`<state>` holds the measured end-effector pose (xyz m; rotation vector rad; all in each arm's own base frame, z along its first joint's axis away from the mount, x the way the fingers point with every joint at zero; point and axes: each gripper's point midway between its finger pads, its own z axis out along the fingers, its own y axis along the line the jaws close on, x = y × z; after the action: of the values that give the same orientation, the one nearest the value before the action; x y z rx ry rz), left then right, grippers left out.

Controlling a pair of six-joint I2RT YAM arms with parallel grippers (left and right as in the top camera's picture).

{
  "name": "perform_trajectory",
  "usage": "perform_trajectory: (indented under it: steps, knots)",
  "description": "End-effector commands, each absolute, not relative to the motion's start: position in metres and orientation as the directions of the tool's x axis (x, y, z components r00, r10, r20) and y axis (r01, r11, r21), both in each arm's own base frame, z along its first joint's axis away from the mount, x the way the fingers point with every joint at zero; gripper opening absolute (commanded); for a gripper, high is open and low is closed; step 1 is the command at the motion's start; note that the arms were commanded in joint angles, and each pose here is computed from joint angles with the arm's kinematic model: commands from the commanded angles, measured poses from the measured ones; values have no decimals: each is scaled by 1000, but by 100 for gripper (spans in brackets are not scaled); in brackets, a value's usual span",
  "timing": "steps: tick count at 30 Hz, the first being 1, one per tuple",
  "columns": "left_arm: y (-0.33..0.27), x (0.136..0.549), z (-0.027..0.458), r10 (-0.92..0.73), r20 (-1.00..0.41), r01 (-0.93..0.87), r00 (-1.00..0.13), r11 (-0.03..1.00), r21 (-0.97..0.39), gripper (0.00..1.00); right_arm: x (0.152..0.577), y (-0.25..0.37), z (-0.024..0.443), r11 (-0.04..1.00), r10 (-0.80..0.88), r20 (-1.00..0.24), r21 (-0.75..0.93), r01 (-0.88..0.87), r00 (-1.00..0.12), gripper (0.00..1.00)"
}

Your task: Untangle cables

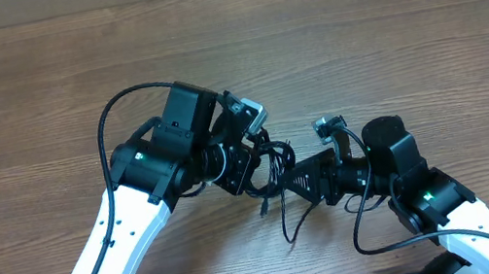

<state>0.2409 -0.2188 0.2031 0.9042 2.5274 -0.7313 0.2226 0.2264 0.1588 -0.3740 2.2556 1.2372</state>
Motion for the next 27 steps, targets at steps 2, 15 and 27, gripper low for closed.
perform_trajectory:
  steps: [2, 15, 27]
  knots:
    - [-215, 237, 211, 507, -504, 696, -699, 644, -317, 4, 236, 221, 160, 595, 44, -617, 648, -476, -786, 60]
    - [-226, 228, 217, 531, -534, 745, -658, 561, -360, 4, 230, 225, 162, 564, -22, -667, 607, -560, -745, 53]
    - [-233, 234, 223, 480, -548, 719, -685, 571, -398, 4, 208, 235, 166, 456, -92, -653, 643, -615, -752, 4]
